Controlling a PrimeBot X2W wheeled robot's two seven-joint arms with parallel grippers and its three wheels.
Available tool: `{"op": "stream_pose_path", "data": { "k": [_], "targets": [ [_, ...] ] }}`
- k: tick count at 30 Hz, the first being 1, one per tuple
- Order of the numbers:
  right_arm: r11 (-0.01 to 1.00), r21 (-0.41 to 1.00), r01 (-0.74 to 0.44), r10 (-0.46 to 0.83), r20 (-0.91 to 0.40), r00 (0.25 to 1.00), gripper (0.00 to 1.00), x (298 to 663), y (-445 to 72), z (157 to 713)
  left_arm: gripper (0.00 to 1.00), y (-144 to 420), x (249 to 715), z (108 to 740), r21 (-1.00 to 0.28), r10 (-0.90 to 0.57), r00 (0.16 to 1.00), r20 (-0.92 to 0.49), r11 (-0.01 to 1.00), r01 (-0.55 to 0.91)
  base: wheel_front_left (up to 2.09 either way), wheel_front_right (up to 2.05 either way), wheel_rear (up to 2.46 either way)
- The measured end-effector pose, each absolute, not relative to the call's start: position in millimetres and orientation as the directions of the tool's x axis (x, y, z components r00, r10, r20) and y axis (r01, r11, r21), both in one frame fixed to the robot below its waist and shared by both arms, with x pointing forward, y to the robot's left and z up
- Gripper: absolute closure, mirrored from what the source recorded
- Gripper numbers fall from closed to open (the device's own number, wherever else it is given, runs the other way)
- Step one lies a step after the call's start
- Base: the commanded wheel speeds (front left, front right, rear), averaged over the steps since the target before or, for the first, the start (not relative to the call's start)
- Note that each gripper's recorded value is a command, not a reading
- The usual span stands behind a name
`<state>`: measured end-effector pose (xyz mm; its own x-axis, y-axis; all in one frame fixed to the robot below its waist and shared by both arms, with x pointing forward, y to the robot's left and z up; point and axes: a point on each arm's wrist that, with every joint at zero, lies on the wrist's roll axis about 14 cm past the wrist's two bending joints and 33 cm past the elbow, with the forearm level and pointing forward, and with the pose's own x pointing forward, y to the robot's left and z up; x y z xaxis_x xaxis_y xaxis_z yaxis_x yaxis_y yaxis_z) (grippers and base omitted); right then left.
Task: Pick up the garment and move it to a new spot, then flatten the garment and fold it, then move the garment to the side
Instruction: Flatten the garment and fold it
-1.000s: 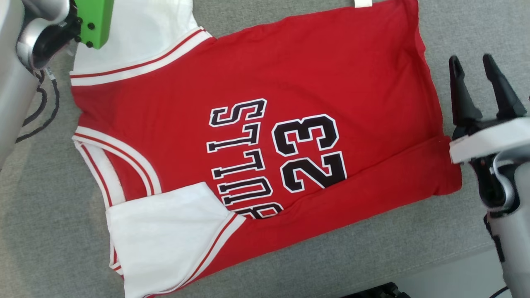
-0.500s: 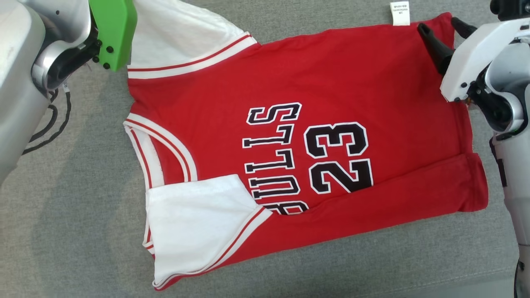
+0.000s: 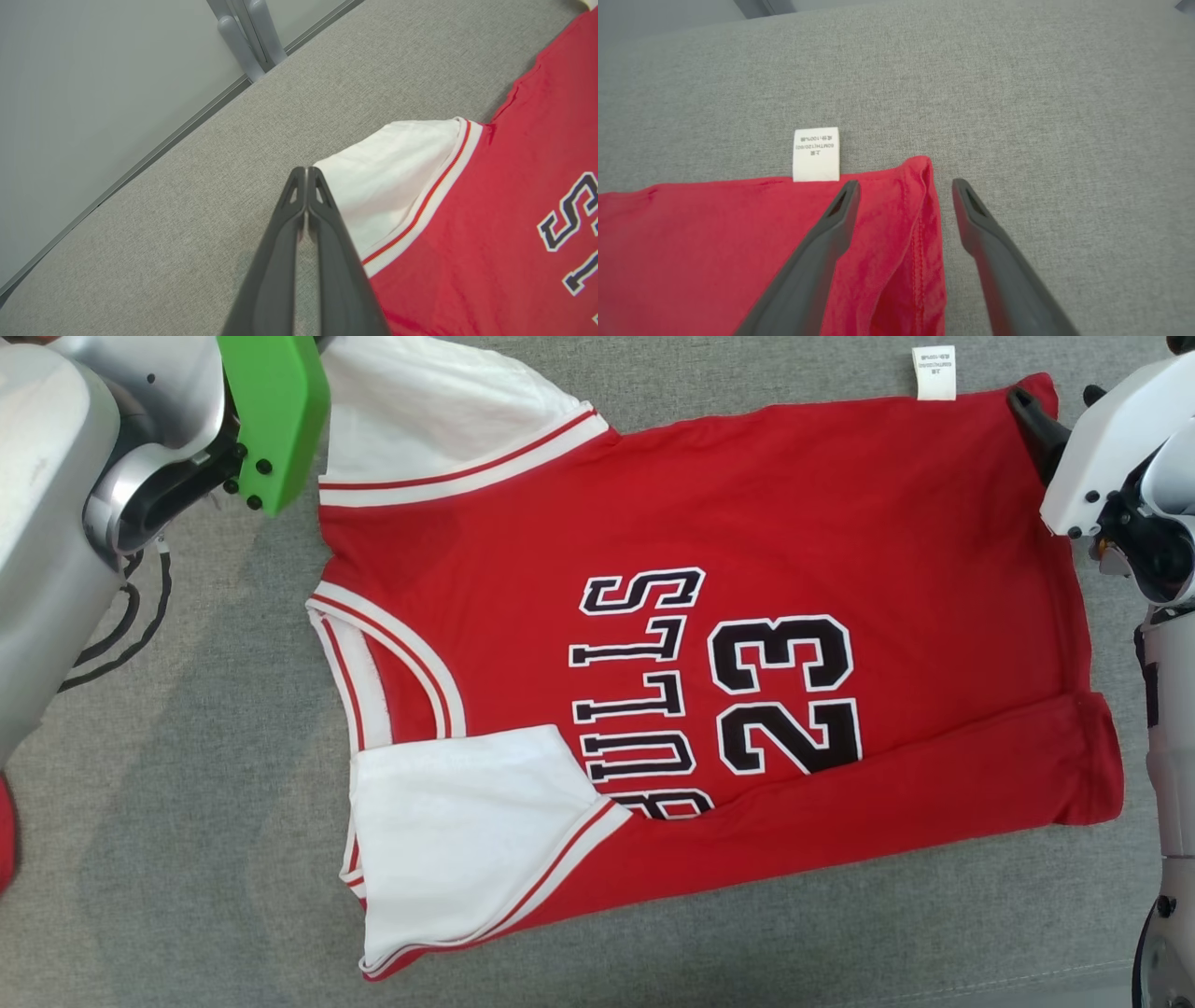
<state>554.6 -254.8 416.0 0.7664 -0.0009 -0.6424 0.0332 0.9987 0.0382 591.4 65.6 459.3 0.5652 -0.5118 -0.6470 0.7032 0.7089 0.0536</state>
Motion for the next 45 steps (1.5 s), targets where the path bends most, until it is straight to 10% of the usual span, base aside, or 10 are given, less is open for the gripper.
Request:
{"op": "stream_pose_path", "data": {
  "k": [18, 23, 30, 45],
  "targets": [
    [0.991, 0.124, 0.048, 0.045, -0.655, 0.754, 0.08, 572, -238, 400, 1.00, 78, 586, 444, 0.045, -0.491, 0.548, -0.677, 0.716, 0.697, 0.00, 0.00, 0.00],
    [0.991, 0.126, 0.053, 0.044, -0.660, 0.750, 0.27, 576, -238, 396, 1.00, 81, 585, 441, 0.044, -0.486, 0.547, -0.682, 0.719, 0.694, 0.00, 0.00, 0.00],
    [0.990, 0.126, 0.068, 0.031, -0.653, 0.757, 1.00, 582, -242, 394, 1.00, 84, 585, 438, 0.042, -0.485, 0.550, -0.680, 0.723, 0.690, 0.00, 0.00, 0.00],
    [0.971, 0.188, 0.148, -0.038, -0.487, 0.873, 1.00, 604, -275, 437, 1.00, 78, 623, 499, 0.159, -0.570, 0.724, -0.390, 0.732, 0.662, 0.00, 0.00, 0.00]
  ]
}}
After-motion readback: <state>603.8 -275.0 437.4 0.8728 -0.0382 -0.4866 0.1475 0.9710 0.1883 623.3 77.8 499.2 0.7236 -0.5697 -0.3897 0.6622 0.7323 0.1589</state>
